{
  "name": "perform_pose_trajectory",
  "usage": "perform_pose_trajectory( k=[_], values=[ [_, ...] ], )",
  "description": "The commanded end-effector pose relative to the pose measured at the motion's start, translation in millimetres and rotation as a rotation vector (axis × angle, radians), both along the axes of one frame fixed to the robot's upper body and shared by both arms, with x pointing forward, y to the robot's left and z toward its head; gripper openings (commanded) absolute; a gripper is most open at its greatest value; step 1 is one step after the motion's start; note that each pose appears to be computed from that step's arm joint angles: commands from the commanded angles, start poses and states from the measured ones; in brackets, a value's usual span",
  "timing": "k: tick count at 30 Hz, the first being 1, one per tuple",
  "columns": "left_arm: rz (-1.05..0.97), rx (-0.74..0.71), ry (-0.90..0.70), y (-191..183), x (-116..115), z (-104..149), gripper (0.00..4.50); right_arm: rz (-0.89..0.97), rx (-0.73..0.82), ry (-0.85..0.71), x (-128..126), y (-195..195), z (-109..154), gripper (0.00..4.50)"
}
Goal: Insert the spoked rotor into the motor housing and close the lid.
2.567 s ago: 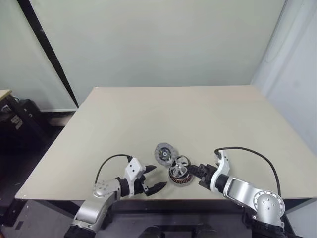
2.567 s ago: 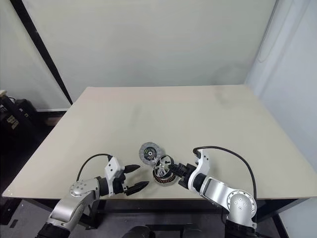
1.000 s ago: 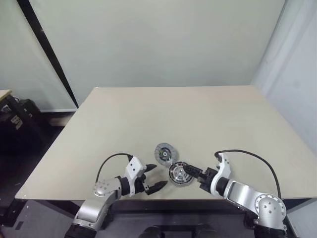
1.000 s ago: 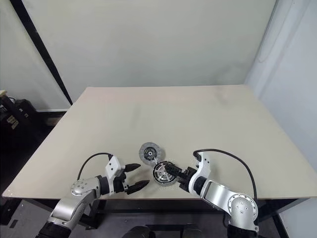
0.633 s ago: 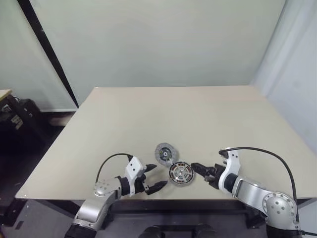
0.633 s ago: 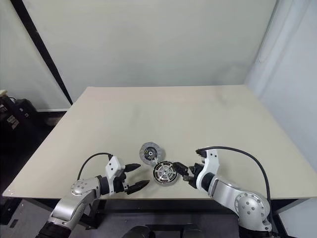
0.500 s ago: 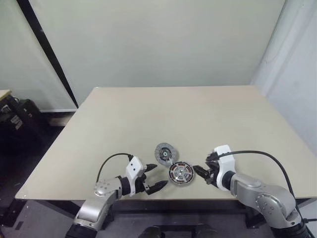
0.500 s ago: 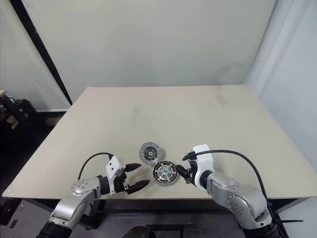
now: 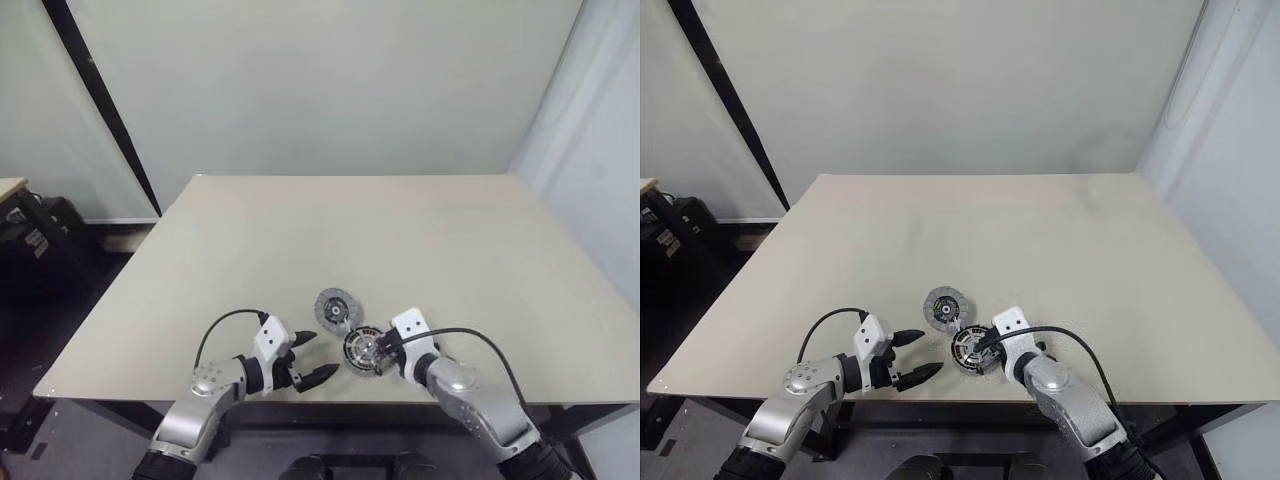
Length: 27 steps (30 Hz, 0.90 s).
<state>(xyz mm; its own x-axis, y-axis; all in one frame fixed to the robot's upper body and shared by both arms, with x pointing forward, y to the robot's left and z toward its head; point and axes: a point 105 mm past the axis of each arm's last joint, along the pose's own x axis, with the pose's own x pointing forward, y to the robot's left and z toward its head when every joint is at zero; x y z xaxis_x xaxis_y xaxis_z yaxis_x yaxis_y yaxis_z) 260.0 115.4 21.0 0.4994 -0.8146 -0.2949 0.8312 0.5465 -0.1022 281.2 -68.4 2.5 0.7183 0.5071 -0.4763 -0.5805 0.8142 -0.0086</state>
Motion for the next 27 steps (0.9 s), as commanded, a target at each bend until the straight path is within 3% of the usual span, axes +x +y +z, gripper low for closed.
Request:
perform_pose_trajectory(
  k=[1,7,13,27],
  values=[
    [0.007,-0.003,-0.062,3,5,15,4.50,0.010,-0.007,0.035,-6,0,-11,0.04],
    [0.015,-0.002,-0.061,5,5,15,4.50,0.024,0.097,-0.046,4,9,22,0.04],
    [0.032,-0.003,-0.088,6,9,20,4.50,0.078,0.082,-0.117,5,9,49,0.04],
    [0.045,-0.025,-0.122,2,11,29,4.50,0.121,-0.027,-0.145,1,-10,54,0.04]
  ],
)
